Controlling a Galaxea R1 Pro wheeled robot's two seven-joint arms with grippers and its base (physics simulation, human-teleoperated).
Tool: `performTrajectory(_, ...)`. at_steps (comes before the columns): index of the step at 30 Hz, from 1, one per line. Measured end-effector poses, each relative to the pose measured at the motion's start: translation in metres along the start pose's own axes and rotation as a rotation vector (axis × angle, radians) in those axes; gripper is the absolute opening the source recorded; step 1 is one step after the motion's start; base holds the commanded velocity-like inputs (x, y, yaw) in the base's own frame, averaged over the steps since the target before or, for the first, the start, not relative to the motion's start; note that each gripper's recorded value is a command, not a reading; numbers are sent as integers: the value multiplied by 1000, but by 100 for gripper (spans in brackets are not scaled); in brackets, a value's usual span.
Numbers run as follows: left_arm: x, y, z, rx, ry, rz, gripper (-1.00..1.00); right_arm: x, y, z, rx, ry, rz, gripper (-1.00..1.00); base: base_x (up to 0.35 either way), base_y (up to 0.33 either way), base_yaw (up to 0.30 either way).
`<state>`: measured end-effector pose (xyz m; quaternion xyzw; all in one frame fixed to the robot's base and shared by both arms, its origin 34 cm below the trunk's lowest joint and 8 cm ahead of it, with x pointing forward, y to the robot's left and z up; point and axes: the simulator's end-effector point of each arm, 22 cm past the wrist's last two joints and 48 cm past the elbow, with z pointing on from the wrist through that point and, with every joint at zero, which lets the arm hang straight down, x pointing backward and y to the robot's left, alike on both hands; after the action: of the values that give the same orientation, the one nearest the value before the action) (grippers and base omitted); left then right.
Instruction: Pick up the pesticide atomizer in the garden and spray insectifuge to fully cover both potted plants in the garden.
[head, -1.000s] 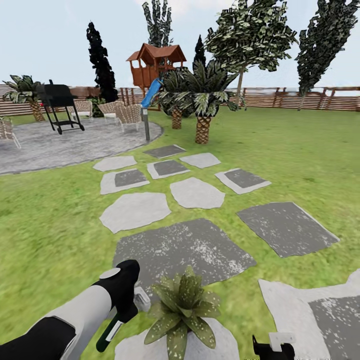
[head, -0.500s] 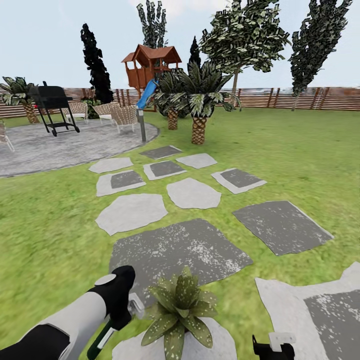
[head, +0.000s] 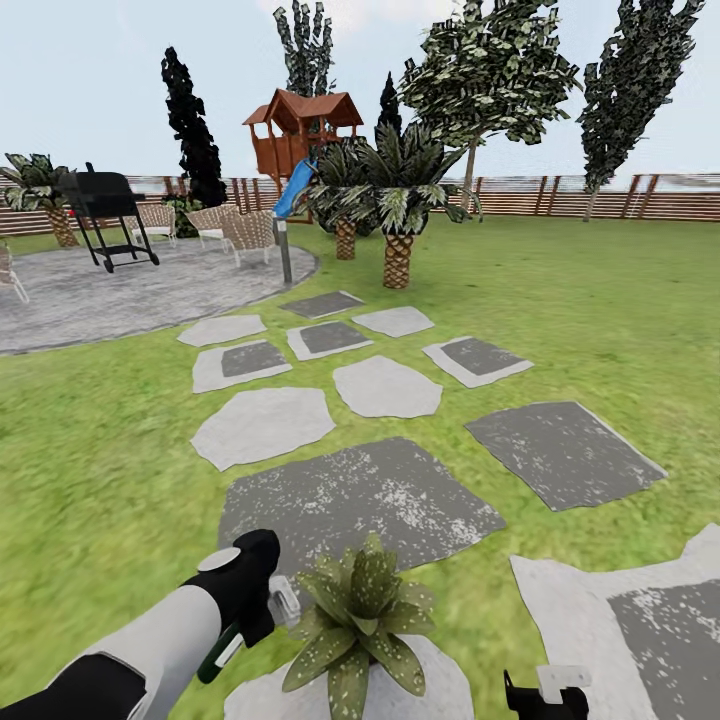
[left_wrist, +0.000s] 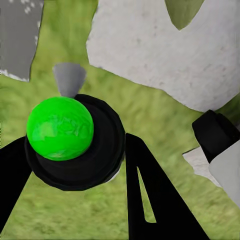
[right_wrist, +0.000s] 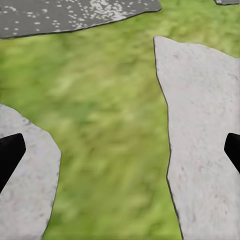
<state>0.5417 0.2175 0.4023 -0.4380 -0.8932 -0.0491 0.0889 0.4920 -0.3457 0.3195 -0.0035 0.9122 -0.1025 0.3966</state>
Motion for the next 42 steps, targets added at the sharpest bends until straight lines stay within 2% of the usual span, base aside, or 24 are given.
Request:
performTrajectory(9,3,3,1,-3,4,-1,-100,0,0,0,0,0,0,100,0,111,-7)
performTrajectory(17,5,5,0,-6,2,-2,-100,-2,-1,0,2,-4,1,100,-1,5,-144)
performTrajectory(28,6,3,2,-3,6,0,-100,-2,-2,0,2,-4,0,100,-137,51,-2)
performTrajectory(35,3,6,-1,-12,-7,-2,-100,-2,-1,0,1,-5,2,100,-12,286,-223)
performTrajectory(42,1,7,-3,-15,-15,-3,-100,-3,-1,0,2,-6,2,100,-6,39,-122)
